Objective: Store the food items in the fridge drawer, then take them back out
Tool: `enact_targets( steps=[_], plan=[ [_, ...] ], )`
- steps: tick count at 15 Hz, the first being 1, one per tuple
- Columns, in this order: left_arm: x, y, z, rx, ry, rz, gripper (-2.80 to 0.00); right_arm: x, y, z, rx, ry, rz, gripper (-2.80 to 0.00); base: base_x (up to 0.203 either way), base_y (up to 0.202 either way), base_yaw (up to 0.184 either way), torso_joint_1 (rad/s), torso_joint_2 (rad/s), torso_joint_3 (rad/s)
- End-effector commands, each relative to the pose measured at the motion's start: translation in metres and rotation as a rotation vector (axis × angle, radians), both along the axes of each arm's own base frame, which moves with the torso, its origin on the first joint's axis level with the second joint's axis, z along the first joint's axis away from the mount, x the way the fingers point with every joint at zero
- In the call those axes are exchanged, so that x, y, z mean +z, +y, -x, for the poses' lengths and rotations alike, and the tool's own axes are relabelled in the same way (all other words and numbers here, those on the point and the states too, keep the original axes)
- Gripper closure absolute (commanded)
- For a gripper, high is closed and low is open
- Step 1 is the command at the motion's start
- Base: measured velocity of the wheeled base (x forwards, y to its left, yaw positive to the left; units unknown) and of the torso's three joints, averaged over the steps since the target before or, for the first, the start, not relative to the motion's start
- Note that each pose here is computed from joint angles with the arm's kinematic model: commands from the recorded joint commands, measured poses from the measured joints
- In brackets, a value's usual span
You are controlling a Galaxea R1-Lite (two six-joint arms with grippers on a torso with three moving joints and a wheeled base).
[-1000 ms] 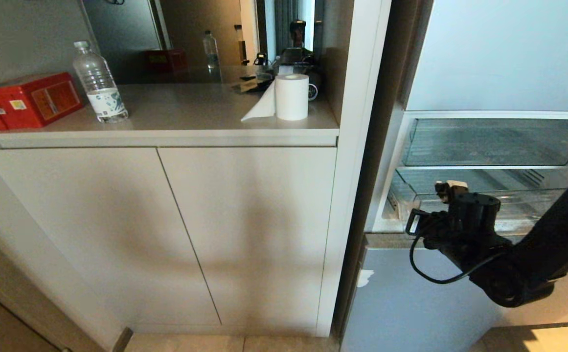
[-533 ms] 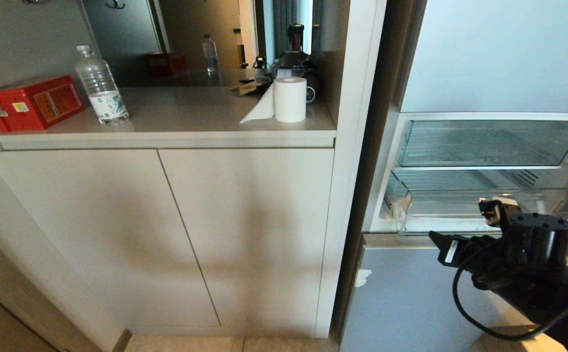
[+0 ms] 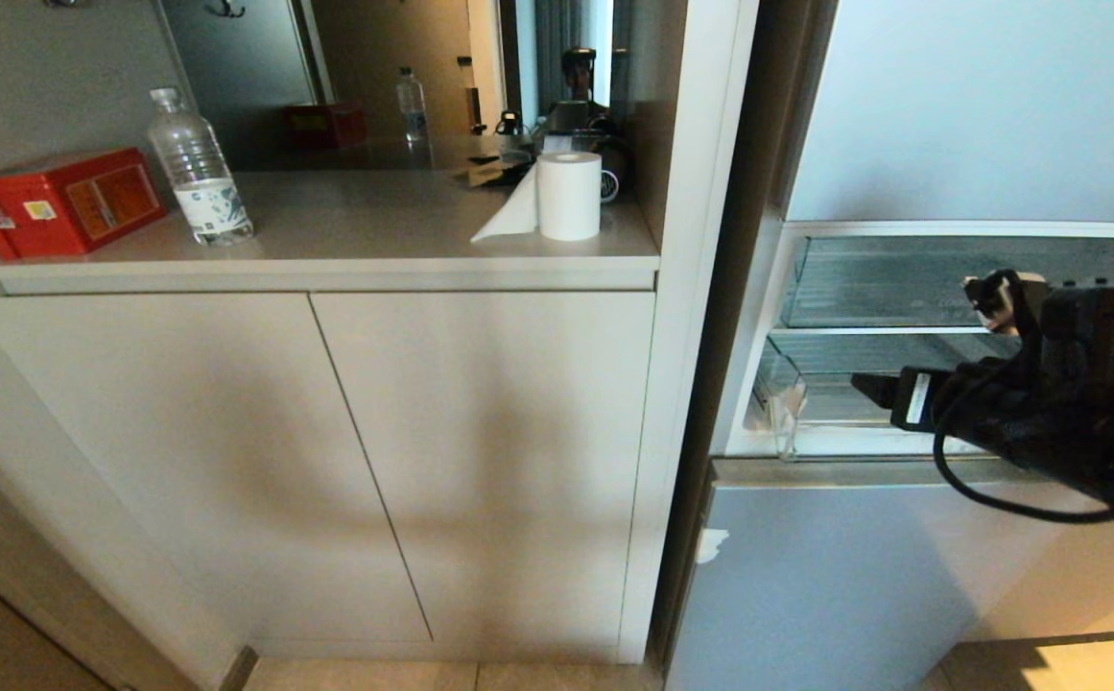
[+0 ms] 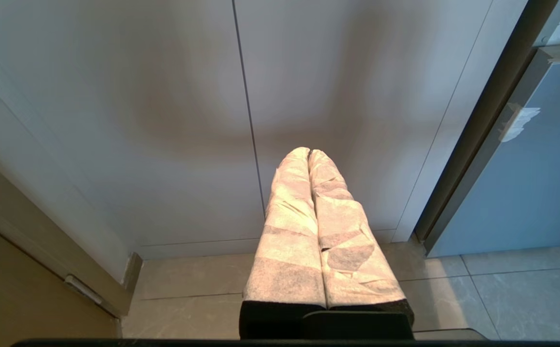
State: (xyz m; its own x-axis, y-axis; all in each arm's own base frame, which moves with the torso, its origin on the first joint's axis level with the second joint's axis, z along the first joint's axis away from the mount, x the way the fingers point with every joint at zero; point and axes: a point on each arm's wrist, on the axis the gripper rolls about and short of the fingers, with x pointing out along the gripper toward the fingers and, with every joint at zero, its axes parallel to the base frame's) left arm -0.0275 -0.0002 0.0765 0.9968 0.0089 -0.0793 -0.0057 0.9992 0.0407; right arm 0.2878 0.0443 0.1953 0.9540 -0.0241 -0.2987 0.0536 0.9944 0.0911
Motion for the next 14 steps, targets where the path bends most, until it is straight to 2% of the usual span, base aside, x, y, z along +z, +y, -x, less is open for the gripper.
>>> enact_targets(
  steps=[1, 5, 14],
  plan=[
    [0.0, 0.0, 0.0, 0.0, 0.0, -0.001, 0.0, 0.003, -0.001, -0.039, -0.002, 0.08, 0.041, -2.8, 0.0, 0.0, 0.0, 0.0, 0.0, 0.0],
    [0.0, 0.0, 0.0, 0.0, 0.0, -0.001, 0.0, -0.02, -0.003, -0.098, 0.014, 0.15, 0.124, -2.8, 0.0, 0.0, 0.0, 0.0, 0.0, 0.0],
    [0.0, 0.0, 0.0, 0.0, 0.0, -0.001, 0.0, -0.042, -0.034, -0.154, -0.046, 0.153, 0.114, -2.8, 0.0, 0.0, 0.0, 0.0, 0.0, 0.0]
  ],
)
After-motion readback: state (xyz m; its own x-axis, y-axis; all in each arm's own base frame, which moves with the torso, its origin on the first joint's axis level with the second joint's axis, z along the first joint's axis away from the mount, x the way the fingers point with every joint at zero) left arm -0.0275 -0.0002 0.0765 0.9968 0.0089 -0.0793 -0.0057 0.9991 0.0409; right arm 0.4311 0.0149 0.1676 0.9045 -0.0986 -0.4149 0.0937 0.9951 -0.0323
